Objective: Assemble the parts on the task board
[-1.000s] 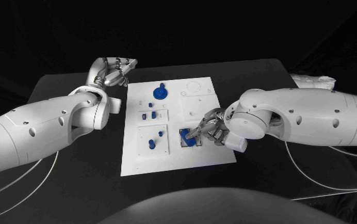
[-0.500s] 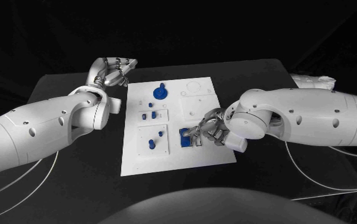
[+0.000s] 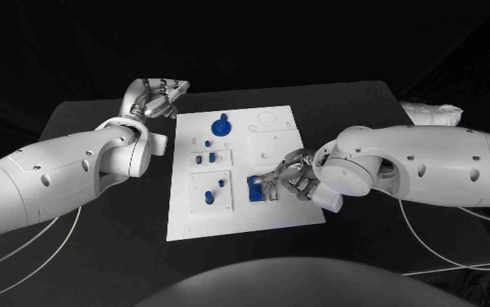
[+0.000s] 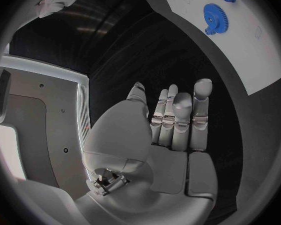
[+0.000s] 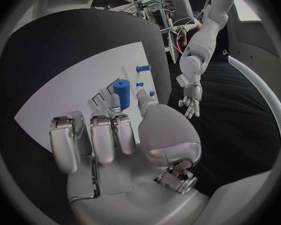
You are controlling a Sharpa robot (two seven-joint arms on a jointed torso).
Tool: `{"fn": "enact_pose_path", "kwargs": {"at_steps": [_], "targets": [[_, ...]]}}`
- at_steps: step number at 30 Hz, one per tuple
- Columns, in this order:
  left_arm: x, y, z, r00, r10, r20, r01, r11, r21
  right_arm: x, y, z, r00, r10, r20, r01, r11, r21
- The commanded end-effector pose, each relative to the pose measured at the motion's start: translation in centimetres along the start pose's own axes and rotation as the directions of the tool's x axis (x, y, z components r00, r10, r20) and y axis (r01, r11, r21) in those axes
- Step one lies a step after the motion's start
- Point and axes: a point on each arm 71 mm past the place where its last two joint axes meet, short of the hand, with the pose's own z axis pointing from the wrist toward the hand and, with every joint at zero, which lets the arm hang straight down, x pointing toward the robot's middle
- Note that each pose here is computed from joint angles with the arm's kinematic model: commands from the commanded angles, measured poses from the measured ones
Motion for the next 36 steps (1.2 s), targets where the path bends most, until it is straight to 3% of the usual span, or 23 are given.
{"fn": "enact_pose_path", "kwargs": {"at_steps": [1, 8, 16, 23, 36], "targets": [[0.25, -0.17, 0.05, 1.000, -0.006, -0.018, 0.006, 1.000, 0.010, -0.3, 0.6, -0.4, 0.998, -0.011, 0.066, 0.017, 0.995, -0.095], [0.31, -0.17, 0.09, 1.000, -0.007, -0.019, 0.007, 1.000, 0.010, -0.8, 0.8, -0.7, 0.989, -0.075, 0.126, 0.091, 0.988, -0.128], [0.37, -0.19, 0.11, 1.000, -0.007, -0.021, 0.007, 1.000, 0.011, -0.9, 1.1, -0.5, 0.962, -0.203, 0.181, 0.225, 0.968, -0.115], [0.31, -0.17, 0.08, 1.000, -0.007, -0.020, 0.007, 1.000, 0.010, -0.2, 1.1, 0.1, 0.944, -0.295, 0.151, 0.307, 0.949, -0.070], [0.27, -0.17, 0.06, 1.000, -0.006, -0.020, 0.006, 1.000, 0.011, 0.8, 1.3, 1.1, 0.927, -0.361, 0.103, 0.366, 0.930, -0.034]]}}
